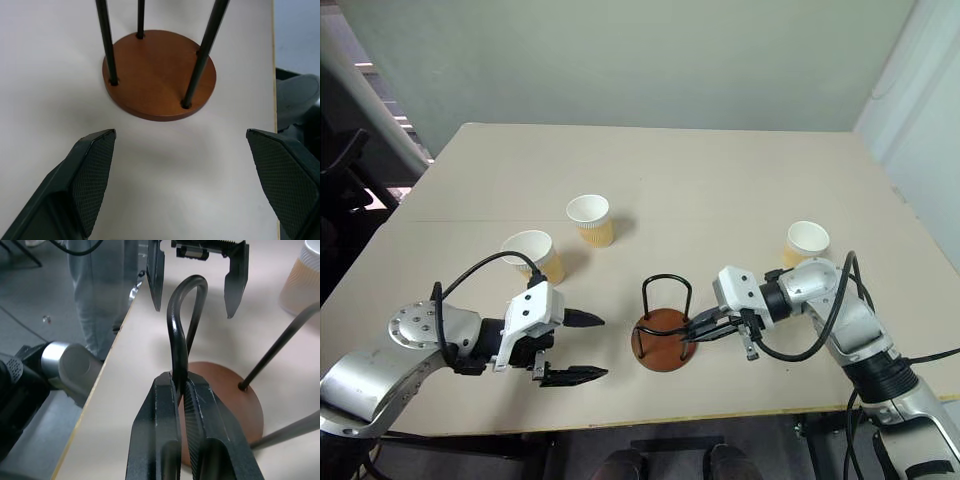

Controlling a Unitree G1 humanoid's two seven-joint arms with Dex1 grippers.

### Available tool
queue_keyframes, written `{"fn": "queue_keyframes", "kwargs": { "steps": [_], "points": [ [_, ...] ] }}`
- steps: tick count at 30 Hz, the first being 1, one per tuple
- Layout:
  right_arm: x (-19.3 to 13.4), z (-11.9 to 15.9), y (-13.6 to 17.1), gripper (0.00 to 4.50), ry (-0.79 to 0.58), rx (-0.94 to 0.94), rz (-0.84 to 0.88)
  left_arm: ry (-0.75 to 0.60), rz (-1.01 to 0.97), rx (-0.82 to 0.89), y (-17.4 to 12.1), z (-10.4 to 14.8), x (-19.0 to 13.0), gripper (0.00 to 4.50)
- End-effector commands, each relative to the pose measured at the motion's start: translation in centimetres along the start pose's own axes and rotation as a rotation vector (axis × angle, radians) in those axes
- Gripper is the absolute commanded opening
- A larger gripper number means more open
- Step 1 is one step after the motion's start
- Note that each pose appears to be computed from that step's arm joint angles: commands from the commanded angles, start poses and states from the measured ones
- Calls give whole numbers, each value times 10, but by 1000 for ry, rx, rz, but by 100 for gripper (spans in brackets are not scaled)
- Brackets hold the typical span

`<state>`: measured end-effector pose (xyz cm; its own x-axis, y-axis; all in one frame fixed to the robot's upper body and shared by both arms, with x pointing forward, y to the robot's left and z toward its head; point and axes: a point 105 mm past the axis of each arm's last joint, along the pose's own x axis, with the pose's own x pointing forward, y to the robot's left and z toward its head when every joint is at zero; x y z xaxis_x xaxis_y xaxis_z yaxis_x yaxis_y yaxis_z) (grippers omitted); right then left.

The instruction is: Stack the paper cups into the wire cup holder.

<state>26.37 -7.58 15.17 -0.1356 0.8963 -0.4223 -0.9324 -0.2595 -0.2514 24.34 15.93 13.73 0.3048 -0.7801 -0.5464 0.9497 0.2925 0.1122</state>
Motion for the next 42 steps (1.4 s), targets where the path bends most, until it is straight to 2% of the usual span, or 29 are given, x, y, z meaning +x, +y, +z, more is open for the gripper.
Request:
{"fn": "queue_keyframes", "kwargs": {
  "steps": [1,8,11,12,14,15,17,20,24,31,39,42],
  "points": [
    [-9,-3,-4,80,59,10,-20,-25,10,46,2,12,-2,450],
    [-30,27,0,323,38,0,-43,-43,-17,71,8,17,4,450],
    [-55,39,12,431,37,27,-87,-69,-23,86,11,22,5,450],
    [-69,42,12,449,50,25,-137,-85,-24,87,13,25,5,450],
    [-94,47,6,449,90,16,-252,-109,-26,88,14,28,3,450],
    [-113,45,-7,449,141,-4,-373,-138,-28,84,16,32,2,450],
    [-142,35,-23,449,240,-12,-534,-239,-30,59,19,49,-1,450],
    [-156,12,-32,449,326,19,-598,-363,-44,44,22,73,-6,450],
    [-177,-31,-50,449,437,82,-716,-369,-33,82,27,84,-7,450],
    [-193,-65,-75,449,502,126,-806,-341,-25,96,26,84,-3,450],
    [-181,-84,-76,449,521,156,-730,-320,12,75,22,76,-4,450],
    [-180,-90,-78,385,543,147,-729,-317,24,69,23,74,-6,450]
  ]
}}
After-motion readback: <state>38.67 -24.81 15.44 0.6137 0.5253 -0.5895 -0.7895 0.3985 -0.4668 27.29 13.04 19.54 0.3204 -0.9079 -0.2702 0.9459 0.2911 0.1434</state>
